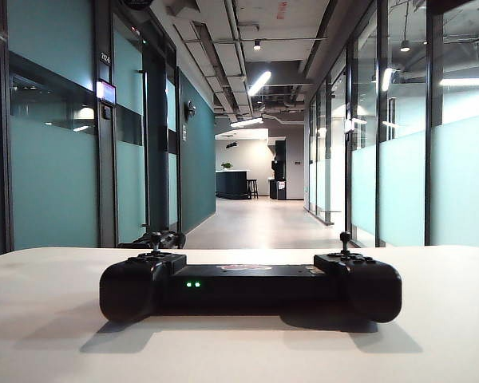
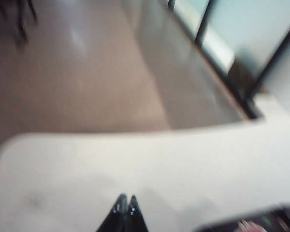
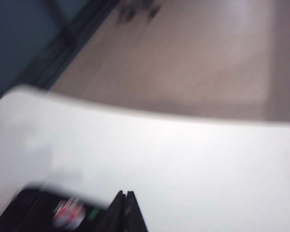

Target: Push the left joystick on the remote control sitting on the white table forward to make the robot dog walk in a straight line until it approaches the door.

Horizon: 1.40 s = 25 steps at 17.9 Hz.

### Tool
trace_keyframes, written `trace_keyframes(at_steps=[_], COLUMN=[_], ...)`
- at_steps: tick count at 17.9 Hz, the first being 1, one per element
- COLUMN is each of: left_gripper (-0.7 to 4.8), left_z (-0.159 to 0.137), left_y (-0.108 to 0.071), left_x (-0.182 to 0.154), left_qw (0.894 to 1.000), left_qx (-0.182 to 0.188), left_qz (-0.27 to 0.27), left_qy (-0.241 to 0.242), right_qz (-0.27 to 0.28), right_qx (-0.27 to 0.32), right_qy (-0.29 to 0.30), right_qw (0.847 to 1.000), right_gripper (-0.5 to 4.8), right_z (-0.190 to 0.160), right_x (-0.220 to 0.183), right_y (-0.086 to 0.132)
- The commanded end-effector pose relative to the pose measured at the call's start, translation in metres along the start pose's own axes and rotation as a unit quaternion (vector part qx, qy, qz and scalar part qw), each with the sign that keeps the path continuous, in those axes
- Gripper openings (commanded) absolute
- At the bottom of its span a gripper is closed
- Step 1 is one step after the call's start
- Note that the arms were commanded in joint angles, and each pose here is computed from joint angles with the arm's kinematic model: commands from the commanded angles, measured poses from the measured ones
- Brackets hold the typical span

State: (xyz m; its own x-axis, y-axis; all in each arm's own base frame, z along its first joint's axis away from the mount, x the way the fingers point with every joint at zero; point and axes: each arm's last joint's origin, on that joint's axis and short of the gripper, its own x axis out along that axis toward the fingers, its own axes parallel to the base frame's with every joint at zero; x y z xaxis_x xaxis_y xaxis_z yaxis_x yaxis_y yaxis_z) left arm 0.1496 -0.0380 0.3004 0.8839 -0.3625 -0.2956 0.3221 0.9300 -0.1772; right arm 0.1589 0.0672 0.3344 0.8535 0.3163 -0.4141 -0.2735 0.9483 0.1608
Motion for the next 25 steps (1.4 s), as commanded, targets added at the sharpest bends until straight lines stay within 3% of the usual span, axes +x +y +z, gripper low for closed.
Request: trace_keyframes(at_steps=[1, 4, 9, 10, 11, 12, 13, 19, 25], left_gripper=[-0.05, -0.05, -0.05, -0.05, -0.05, -0.05, -0.05, -0.05, -0.05], left_z=[0.008, 0.014, 0.018, 0.018, 0.017, 0.015, 0.015, 0.015, 0.015], left_y=[-0.013, -0.026, -0.043, -0.045, -0.047, -0.048, -0.048, -0.048, -0.048], left_x=[0.007, 0.015, 0.019, 0.019, 0.02, 0.021, 0.022, 0.023, 0.023], left_qw=[0.999, 0.993, 0.988, 0.987, 0.987, 0.987, 0.986, 0.986, 0.986], left_qx=[0.003, -0.016, -0.014, -0.011, -0.01, -0.008, -0.008, -0.008, -0.008], left_qz=[-0.04, -0.099, -0.133, -0.137, -0.138, -0.137, -0.137, -0.138, -0.138], left_qy=[0.033, 0.061, 0.079, 0.082, 0.085, 0.09, 0.091, 0.092, 0.092], right_qz=[0.024, 0.039, 0.045, 0.043, 0.039, 0.043, 0.047, 0.019, -0.005], right_qx=[0.001, 0.026, 0.029, 0.031, 0.03, 0.03, 0.031, 0.028, 0.019], right_qy=[0.055, 0.119, 0.199, 0.215, 0.226, 0.254, 0.27, 0.372, 0.387], right_qw=[0.998, 0.992, 0.978, 0.975, 0.973, 0.966, 0.961, 0.928, 0.922], right_gripper=[-0.04, -0.04, -0.04, 0.34, 1.2, 3.28, 3.79, 3.82, 3.82], right_z=[0.003, -0.004, -0.019, -0.023, -0.025, -0.03, -0.032, -0.058, -0.068], right_x=[0.011, 0.026, 0.039, 0.042, 0.044, 0.049, 0.052, 0.087, 0.107], right_y=[0.019, 0.031, 0.038, 0.04, 0.04, 0.041, 0.042, 0.044, 0.044])
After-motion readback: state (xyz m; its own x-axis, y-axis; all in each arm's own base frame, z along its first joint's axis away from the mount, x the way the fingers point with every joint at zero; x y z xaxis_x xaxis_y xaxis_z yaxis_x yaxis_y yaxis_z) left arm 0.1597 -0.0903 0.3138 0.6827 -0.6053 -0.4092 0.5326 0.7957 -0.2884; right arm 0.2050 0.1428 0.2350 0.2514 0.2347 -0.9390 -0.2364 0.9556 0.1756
